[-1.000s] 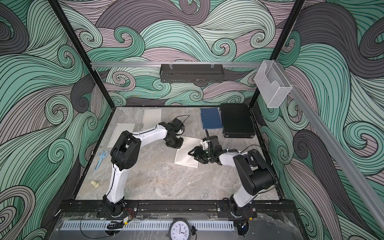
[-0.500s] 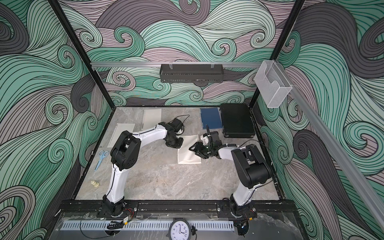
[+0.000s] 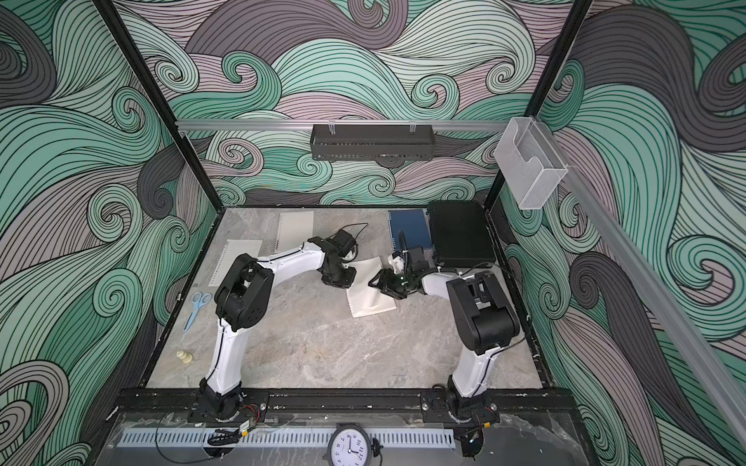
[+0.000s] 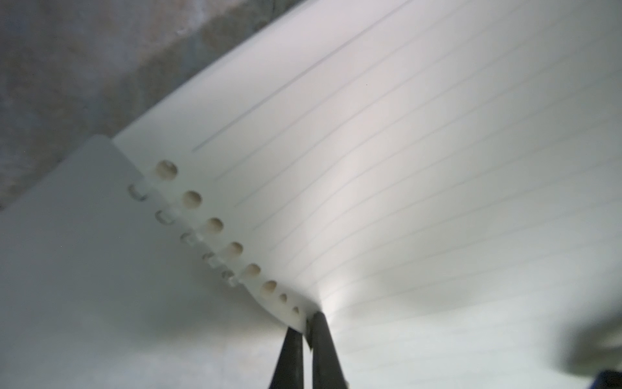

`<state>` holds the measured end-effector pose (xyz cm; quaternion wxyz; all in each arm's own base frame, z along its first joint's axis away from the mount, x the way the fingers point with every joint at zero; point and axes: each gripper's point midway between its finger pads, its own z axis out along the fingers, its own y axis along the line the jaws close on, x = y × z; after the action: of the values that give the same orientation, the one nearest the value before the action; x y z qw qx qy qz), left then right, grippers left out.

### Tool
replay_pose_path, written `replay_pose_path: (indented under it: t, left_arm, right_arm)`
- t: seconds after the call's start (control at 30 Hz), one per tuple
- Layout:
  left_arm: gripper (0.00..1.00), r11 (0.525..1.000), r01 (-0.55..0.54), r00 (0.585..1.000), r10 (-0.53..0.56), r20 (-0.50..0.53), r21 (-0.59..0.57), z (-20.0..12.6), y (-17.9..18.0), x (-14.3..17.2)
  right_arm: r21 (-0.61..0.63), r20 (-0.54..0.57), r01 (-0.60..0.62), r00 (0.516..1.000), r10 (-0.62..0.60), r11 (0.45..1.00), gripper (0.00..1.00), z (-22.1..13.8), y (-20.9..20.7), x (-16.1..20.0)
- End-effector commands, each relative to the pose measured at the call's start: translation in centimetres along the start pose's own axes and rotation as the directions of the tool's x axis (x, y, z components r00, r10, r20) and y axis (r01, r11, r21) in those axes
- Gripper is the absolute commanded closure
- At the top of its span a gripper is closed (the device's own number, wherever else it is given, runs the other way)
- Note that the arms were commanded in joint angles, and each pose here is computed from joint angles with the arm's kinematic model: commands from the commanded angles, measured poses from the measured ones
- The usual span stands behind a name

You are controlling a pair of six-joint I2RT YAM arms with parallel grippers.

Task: Tear off pages from different notebooks
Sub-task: Tear off the paper from the notebook.

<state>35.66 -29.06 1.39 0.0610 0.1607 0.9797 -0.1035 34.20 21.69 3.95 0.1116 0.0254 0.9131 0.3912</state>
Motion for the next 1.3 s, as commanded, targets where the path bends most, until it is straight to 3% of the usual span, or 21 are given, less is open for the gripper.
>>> replay_pose_path:
  t: [0.0, 0.33, 0.6, 0.67, 0.77, 0.83, 1.27]
  left_arm:
    - [0.95, 0.993, -0.021, 0.961, -0.012, -0.278, -0.117, 6.2, 3.3, 7.4]
    - [0.96, 0.991, -0.033, 0.959, -0.005, -0.282, -0.133, 6.0, 3.6, 7.3]
    - [0.95, 0.993, -0.023, 0.964, -0.010, -0.266, -0.120, 5.6, 3.2, 6.9]
    - [0.87, 0.994, -0.015, 0.968, -0.013, -0.249, -0.108, 5.3, 2.9, 6.6]
    - [0.65, 0.997, -0.003, 0.978, -0.012, -0.210, -0.071, 4.6, 2.1, 5.6]
    - [0.58, 0.999, -0.002, 0.983, -0.005, -0.182, -0.042, 3.9, 1.4, 4.8]
    - [0.49, 0.981, -0.002, 0.999, 0.012, -0.051, 0.195, -0.4, -2.4, 1.6]
  right_arm:
    - [0.082, -0.042, 0.043, 0.998, -0.039, 0.996, 0.36, 0.1, -1.8, 0.4]
    - [0.059, -0.043, 0.116, 0.993, -0.114, 0.991, 0.37, -0.6, 0.1, -1.1]
    - [0.047, -0.028, 0.103, 0.994, -0.102, 0.994, 0.38, -0.5, 0.5, -1.6]
    - [0.047, -0.021, 0.087, 0.996, -0.086, 0.995, 0.39, -0.3, 0.3, -1.7]
    - [0.045, -0.003, 0.065, 0.998, -0.065, 0.997, 0.39, 0.0, 0.1, -1.9]
    - [0.042, 0.001, 0.051, 0.999, -0.052, 0.998, 0.39, 0.2, -0.1, -1.8]
    - [0.080, 0.039, 0.050, 0.998, -0.053, 0.996, 0.40, -0.6, -0.9, -2.3]
